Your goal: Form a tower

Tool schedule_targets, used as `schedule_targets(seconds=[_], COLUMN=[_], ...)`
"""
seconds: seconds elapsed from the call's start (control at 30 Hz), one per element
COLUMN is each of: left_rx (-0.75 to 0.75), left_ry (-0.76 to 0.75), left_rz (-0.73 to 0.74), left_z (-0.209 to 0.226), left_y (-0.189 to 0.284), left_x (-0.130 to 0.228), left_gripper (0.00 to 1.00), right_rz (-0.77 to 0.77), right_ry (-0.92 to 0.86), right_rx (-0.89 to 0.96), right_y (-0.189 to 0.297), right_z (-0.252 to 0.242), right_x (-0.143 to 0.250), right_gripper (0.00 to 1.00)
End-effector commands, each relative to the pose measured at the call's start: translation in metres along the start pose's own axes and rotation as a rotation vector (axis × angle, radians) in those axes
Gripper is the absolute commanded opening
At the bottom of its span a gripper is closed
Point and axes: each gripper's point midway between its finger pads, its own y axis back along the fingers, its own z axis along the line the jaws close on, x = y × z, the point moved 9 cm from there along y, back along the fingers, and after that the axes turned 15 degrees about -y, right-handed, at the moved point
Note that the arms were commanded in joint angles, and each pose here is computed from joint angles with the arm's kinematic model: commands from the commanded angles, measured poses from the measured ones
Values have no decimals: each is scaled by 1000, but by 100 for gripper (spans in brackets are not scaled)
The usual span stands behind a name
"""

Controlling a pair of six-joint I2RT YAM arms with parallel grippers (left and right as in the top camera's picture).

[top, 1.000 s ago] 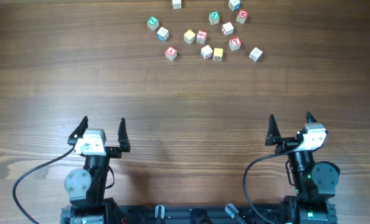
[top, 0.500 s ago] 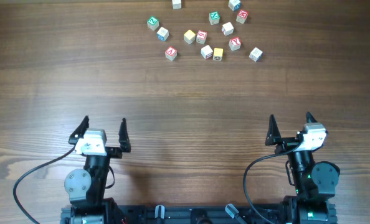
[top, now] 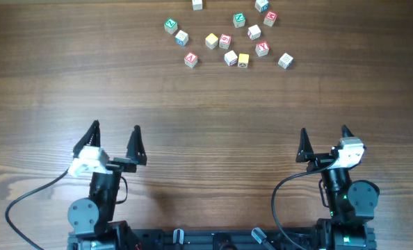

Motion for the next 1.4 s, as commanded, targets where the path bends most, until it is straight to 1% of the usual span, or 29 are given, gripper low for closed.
schedule_targets(seconds=[0.0, 0.07, 0.13, 0.23, 0.3, 0.33, 0.4, 0.47, 0.57, 0.63, 0.77, 0.83, 0.87, 0.9, 0.97, 1.0, 1.07, 1.13, 1.17, 1.2, 1.3, 1.37], left_rx=[52, 140, 180, 266, 362, 420, 448, 427, 469, 463, 447, 463, 451, 407, 290, 272, 286, 292, 319, 357, 419, 465], left_ry=[134, 141, 147, 173, 213, 276, 390, 458, 530, 558, 647, 598, 570, 531, 366, 288, 121, 10, -15, -38, -113, -170], left_rz=[-22, 14, 53, 117, 160, 209, 320, 446, 557, 597, 747, 742, 743, 750, 764, 766, 790, 873, 937, 956, 994, 1018], left_z=[-2, -6, -4, -1, -1, 0, 4, 10, 10, 8, 3, 3, 4, 7, 12, 10, -5, -25, -45, -56, -86, -107], left_y=[-9, -22, -43, -85, -113, -133, -160, -183, -199, -197, -183, -182, -183, -185, -195, -203, -230, -259, -280, -289, -304, -309], left_x=[-21, -37, -56, -77, -86, -92, -97, -91, -85, -79, -62, -61, -64, -65, -70, -73, -69, -44, -13, 4, 54, 97], left_gripper=[100, 100, 100, 100, 100, 100, 100, 100, 100, 100, 100, 100, 100, 99, 100, 100, 100, 100, 100, 100, 100, 100], right_rz=[-9, -9, -9, -9, -9, -9, -9, -9, -9, -9, -9, -9, -9, -9, -9, -9, -8, -9, -9, -9, -9, -9], right_ry=[-12, -12, -12, -12, -12, -12, -12, -12, -12, -12, -12, -12, -12, -12, -11, -12, -12, -12, -12, -12, -12, -12], right_rx=[15, 15, 15, 15, 15, 15, 15, 15, 15, 15, 15, 15, 15, 15, 15, 15, 15, 15, 15, 15, 15, 15], right_y=[0, 0, 0, 0, 0, 0, 0, 0, 0, 0, 0, 0, 0, 0, 0, 0, 0, 0, 0, 0, 0, 0], right_z=[-2, -2, -2, -2, -2, -2, -2, -2, -2, -2, -2, -2, -2, -2, -2, -2, -2, -2, -2, -2, -2, -2], right_x=[-1, -1, -1, -1, -1, -1, -1, -1, -1, -1, -1, -1, -1, -1, -1, -1, -1, -1, -1, -1, -1, -1], right_gripper=[100, 100, 100, 99, 100, 100, 100, 100, 100, 100, 100, 100, 100, 100, 100, 100, 100, 100, 100, 100, 100, 100])
